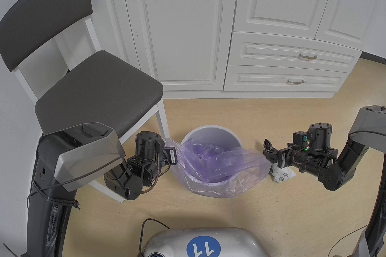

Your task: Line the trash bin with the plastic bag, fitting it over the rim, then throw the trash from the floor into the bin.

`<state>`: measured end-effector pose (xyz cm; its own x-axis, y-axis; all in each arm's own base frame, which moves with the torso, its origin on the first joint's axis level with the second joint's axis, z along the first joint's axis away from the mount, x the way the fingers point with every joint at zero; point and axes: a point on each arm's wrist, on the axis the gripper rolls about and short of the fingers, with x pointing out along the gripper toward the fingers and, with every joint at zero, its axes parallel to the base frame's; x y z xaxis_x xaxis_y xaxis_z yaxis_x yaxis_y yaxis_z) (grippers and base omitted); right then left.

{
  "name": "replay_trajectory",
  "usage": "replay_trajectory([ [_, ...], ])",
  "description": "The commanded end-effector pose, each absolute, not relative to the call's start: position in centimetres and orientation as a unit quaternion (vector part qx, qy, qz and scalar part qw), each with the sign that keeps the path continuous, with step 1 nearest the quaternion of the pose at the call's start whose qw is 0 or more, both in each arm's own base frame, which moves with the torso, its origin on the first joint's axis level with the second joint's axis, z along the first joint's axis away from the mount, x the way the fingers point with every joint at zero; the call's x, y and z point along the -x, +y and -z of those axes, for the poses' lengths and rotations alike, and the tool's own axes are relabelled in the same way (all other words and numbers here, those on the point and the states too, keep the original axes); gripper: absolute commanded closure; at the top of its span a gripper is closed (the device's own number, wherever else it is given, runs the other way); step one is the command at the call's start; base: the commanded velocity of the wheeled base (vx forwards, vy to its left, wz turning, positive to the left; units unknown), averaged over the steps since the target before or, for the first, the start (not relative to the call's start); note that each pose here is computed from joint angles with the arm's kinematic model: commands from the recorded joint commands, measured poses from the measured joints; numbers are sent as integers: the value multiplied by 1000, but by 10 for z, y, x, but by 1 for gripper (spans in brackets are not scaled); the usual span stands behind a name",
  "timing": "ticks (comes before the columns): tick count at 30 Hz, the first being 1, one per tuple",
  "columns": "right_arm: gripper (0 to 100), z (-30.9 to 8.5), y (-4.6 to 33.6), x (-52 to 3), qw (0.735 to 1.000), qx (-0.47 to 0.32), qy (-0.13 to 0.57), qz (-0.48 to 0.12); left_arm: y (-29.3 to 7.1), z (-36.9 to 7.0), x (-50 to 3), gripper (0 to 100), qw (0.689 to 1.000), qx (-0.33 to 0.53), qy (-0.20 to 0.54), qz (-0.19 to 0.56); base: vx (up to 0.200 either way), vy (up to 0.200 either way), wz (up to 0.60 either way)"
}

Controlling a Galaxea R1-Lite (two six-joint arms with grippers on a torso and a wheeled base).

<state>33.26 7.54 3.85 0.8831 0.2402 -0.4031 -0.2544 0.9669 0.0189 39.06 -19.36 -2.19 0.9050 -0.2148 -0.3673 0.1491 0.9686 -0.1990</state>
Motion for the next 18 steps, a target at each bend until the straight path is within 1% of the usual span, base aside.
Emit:
replay_trajectory([
  [1, 0, -47, 85, -337, 972, 22, 205, -116, -194, 33, -392, 100, 972, 76, 205, 90, 0, 0, 0],
  [4, 0, -52, 89, -335, 970, 27, 216, -109, -193, 36, -393, 100, 971, 74, 209, 88, 0, 0, 0],
  [14, 0, -69, 88, -330, 969, 25, 219, -109, -193, 45, -394, 100, 970, 72, 214, 87, 0, 0, 0],
  [18, 0, -81, 95, -328, 971, 5, 214, -106, -193, 46, -395, 100, 970, 71, 215, 87, 0, 0, 0],
])
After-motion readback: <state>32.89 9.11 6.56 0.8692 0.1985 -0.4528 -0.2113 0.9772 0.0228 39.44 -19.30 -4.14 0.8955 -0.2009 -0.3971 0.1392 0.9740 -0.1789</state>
